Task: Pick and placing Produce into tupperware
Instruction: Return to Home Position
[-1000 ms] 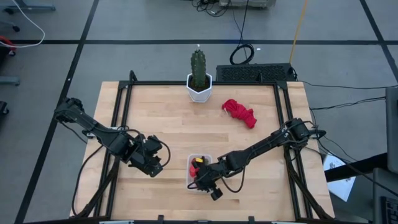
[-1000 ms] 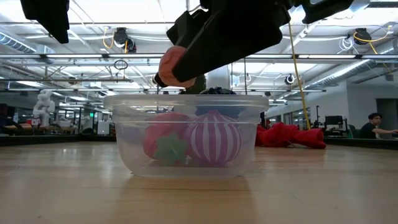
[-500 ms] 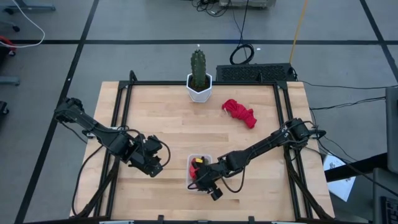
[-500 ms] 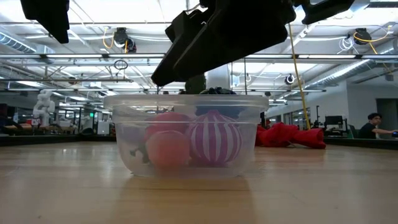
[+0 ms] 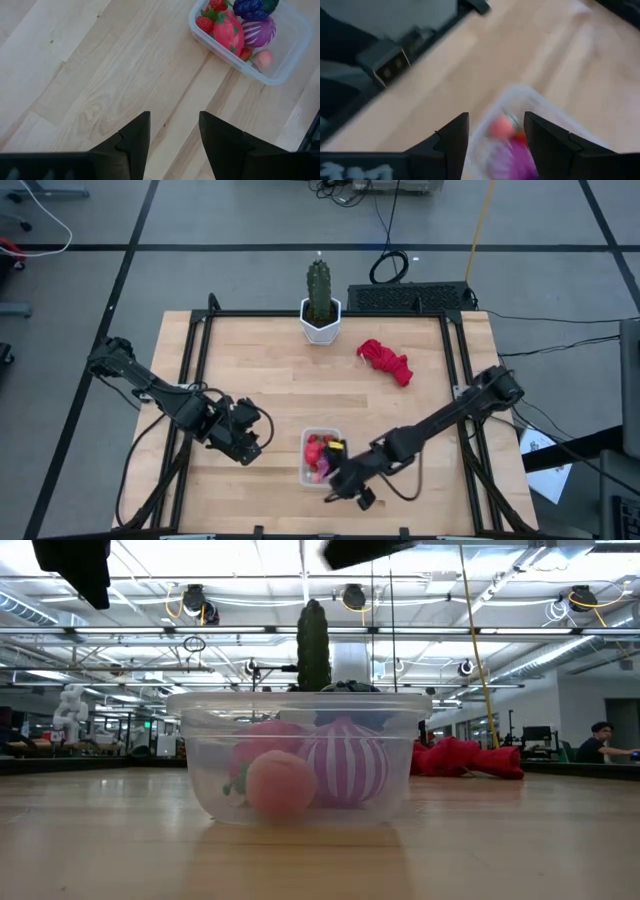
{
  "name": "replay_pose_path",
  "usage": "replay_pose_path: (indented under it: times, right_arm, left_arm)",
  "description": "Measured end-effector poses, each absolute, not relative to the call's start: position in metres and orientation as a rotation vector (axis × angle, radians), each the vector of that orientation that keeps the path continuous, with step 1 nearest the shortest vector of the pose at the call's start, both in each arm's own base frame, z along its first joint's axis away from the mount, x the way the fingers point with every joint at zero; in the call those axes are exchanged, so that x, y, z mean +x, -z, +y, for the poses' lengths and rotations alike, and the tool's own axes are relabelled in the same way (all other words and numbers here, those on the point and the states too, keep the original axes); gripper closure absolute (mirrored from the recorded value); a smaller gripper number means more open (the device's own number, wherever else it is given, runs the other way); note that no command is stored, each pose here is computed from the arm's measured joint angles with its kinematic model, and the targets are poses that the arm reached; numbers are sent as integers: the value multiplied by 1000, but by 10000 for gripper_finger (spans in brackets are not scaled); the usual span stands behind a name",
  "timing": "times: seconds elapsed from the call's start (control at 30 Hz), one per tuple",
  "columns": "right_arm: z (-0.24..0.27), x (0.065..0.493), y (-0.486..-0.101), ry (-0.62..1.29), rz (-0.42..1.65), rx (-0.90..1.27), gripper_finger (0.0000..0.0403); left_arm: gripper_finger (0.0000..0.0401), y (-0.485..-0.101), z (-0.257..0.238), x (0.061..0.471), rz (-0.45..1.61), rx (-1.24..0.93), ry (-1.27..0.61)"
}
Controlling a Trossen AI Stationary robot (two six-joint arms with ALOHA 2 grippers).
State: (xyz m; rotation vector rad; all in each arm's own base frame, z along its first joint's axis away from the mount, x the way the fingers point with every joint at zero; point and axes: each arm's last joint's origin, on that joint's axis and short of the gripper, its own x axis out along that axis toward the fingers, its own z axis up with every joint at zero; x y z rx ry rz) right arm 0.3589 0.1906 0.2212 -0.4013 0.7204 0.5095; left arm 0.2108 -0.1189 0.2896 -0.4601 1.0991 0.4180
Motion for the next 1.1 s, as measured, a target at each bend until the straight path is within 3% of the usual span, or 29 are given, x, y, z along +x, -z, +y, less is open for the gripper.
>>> replay_pose_path:
  times: [0.17, 0.4, 0.57, 0.77, 0.93, 1.1]
  right_arm:
    - [189, 324, -245, -351, 834, -504, 219]
    - [182, 279, -281, -286, 932, -380, 219]
    - [175, 251, -320, -306, 817, -290, 219]
    - [159, 209, -358, -381, 541, -183, 220]
    - [134, 170, -347, -413, 415, -109, 220]
    - [110, 142, -313, -417, 324, -21, 220]
  left_arm:
    - [226, -290, -123, 209, 1091, -490, -424]
    - [226, -295, -135, 211, 913, -428, -406]
    - [226, -307, -150, 222, 687, -270, -279]
    - [226, -332, -150, 218, 473, -126, -262]
    - [226, -355, -140, 194, 369, -127, -296]
    - [226, -361, -141, 177, 307, -101, -303]
